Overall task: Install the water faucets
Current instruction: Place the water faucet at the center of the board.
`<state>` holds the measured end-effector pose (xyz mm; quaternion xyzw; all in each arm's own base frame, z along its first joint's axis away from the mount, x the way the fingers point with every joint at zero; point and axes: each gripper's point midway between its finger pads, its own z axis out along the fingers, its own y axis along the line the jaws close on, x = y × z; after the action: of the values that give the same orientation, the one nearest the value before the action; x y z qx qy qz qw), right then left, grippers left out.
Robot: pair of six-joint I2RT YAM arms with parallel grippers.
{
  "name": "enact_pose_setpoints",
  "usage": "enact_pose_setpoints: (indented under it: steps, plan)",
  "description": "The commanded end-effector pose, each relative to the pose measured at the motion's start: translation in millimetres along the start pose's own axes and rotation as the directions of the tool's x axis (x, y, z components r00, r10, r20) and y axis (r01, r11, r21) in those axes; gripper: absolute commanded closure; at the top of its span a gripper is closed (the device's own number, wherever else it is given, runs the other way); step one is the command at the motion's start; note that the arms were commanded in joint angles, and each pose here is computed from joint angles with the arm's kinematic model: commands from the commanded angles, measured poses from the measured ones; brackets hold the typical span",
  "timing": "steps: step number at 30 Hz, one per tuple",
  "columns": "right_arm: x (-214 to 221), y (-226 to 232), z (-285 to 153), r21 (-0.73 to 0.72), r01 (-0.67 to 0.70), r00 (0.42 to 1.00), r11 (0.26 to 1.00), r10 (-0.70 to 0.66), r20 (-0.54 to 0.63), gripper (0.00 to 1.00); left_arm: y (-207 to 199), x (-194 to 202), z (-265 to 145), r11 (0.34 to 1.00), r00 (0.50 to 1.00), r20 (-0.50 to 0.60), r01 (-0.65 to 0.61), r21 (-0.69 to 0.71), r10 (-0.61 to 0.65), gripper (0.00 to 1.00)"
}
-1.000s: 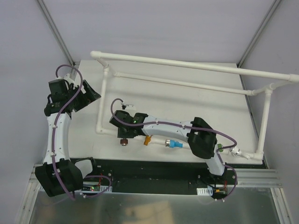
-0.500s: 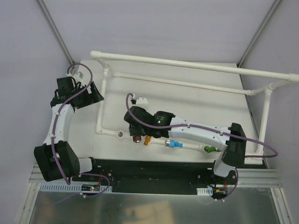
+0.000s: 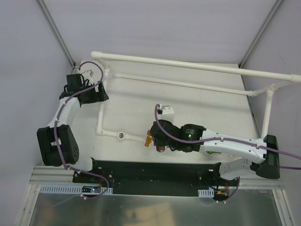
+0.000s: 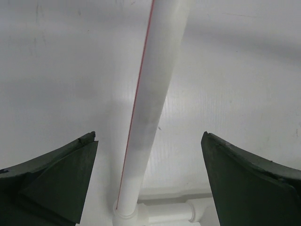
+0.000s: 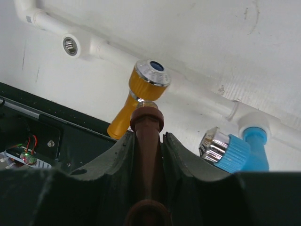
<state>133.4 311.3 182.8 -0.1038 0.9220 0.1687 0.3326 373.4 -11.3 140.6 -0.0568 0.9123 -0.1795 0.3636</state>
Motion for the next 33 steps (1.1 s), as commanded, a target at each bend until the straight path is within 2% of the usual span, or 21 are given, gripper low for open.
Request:
enact_pose_setpoints:
  steps: [1,6,10,14,17,20,24,28,33]
  plan:
    - [-13.9,-19.1,-18.4,-0.002,-0.098,0.991,0.995,0.098,0.093,1.00,-22.3,-24.5,19.3,0.989,0.990,0.056,-0.136,0.055,0.133,0.04]
    - [-6.4,-41.1,-25.3,0.014,-0.132,0.986,0.991,0.129,0.106,1.00,-22.1,-19.0,47.3,0.976,0.976,0.005,-0.217,-0.002,0.217,0.05]
    - [-6.6,-54.3,-33.8,0.015,-0.138,0.983,0.990,0.135,0.127,1.00,-11.2,-20.1,49.2,0.980,0.982,0.001,-0.186,-0.070,0.187,0.06]
    - [5.4,-43.6,-35.5,-0.078,-0.054,0.995,0.995,0.060,0.078,1.00,-11.1,-26.3,36.8,0.987,0.993,0.042,-0.108,-0.116,0.113,0.06]
    - [-9.4,-57.9,-26.9,-0.028,-0.086,0.981,0.996,0.089,0.173,1.00,-17.1,-30.5,30.6,0.992,0.994,0.062,-0.079,-0.102,0.086,0.06]
    - [-30.2,-68.0,-15.6,0.014,-0.143,0.977,0.990,0.139,0.160,1.00,-22.5,-28.6,33.5,0.995,0.996,0.040,-0.078,-0.064,0.081,0.06]
    - [-60.8,-81.2,12.0,0.091,-0.137,0.980,0.986,0.122,0.158,1.00,-21.5,-16.9,35.8,0.996,0.998,0.003,-0.062,-0.061,0.062,0.06]
    - [-78.6,-90.8,54.0,0.148,-0.123,0.988,0.981,0.107,0.116,1.00,-25.0,-16.4,22.3,0.997,0.999,0.018,-0.040,-0.069,0.042,0.07]
    - [-71.8,-91.3,123.9,0.135,-0.049,0.999,0.990,0.046,0.023,1.00,-44.2,-29.4,-19.6,0.999,0.992,0.125,-0.027,-0.043,0.032,0.06]
